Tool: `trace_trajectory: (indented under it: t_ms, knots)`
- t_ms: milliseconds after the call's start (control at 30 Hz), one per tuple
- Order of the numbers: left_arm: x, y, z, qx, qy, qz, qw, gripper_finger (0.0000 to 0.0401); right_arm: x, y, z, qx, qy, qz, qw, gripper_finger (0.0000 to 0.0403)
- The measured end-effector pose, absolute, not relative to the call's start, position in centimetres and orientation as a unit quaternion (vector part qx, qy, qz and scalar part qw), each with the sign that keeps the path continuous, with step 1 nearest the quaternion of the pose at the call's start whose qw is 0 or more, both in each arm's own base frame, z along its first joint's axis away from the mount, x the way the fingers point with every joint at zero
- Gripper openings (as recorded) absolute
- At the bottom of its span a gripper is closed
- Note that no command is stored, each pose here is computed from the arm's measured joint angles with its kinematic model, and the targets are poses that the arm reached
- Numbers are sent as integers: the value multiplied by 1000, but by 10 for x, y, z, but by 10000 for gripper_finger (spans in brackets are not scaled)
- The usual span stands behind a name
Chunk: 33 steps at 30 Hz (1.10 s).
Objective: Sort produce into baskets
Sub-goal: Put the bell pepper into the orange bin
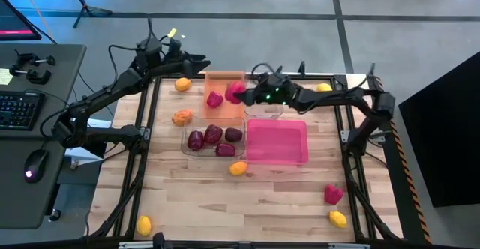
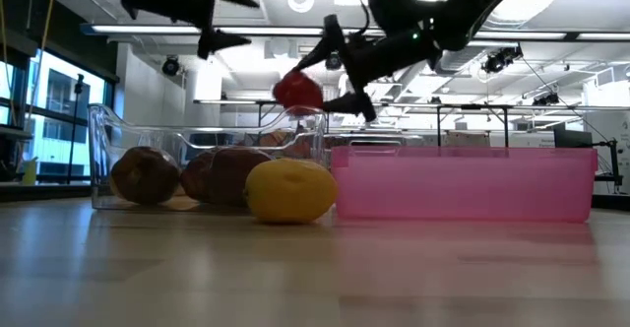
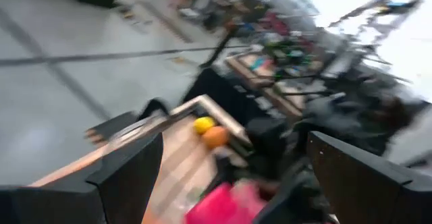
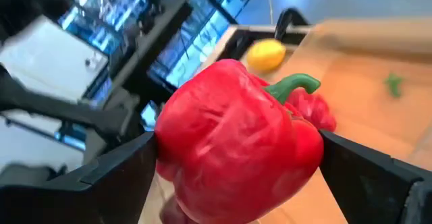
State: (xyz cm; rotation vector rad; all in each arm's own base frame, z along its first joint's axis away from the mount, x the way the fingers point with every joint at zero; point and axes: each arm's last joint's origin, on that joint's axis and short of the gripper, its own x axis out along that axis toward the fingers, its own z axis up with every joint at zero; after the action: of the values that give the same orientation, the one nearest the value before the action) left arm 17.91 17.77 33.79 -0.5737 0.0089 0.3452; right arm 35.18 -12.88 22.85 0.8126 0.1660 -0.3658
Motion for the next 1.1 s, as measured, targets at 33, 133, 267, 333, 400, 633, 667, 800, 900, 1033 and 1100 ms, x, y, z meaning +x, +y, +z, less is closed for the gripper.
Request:
trace_trajectory:
  t_ms: [33, 133, 267, 333, 400, 633, 667, 800, 900, 1033, 1100]
  knots:
    - [180, 177, 340, -276, -1, 150, 950, 353, 354, -126, 224, 386, 88, -175, 902, 376]
    - [181, 175, 347, -278, -23, 106, 955, 353, 358, -124, 217, 384, 97, -172, 902, 376]
    - [180, 174, 353, -297, -47, 91, 950, 353, 358, -124, 216, 412, 91, -185, 887, 376]
    - [180, 174, 355, -299, -55, 87, 949, 353, 358, -125, 217, 413, 84, -186, 888, 376]
    - [180, 174, 357, -301, -65, 84, 948, 353, 358, -126, 219, 412, 77, -184, 889, 376]
    - [180, 173, 364, -305, -93, 76, 945, 353, 358, -126, 220, 386, 78, -181, 901, 376]
    - [181, 172, 364, -305, -93, 76, 945, 353, 358, -127, 220, 386, 78, -182, 901, 376]
    - [184, 169, 364, -307, -92, 72, 945, 353, 358, -127, 220, 382, 80, -176, 904, 376]
    - [186, 167, 364, -307, -90, 66, 945, 353, 358, -127, 220, 379, 82, -173, 905, 377]
    - [187, 167, 364, -301, -90, 67, 947, 353, 358, -127, 220, 377, 83, -172, 906, 394]
    - [186, 167, 364, -302, -90, 67, 947, 353, 358, -127, 220, 373, 83, -172, 908, 397]
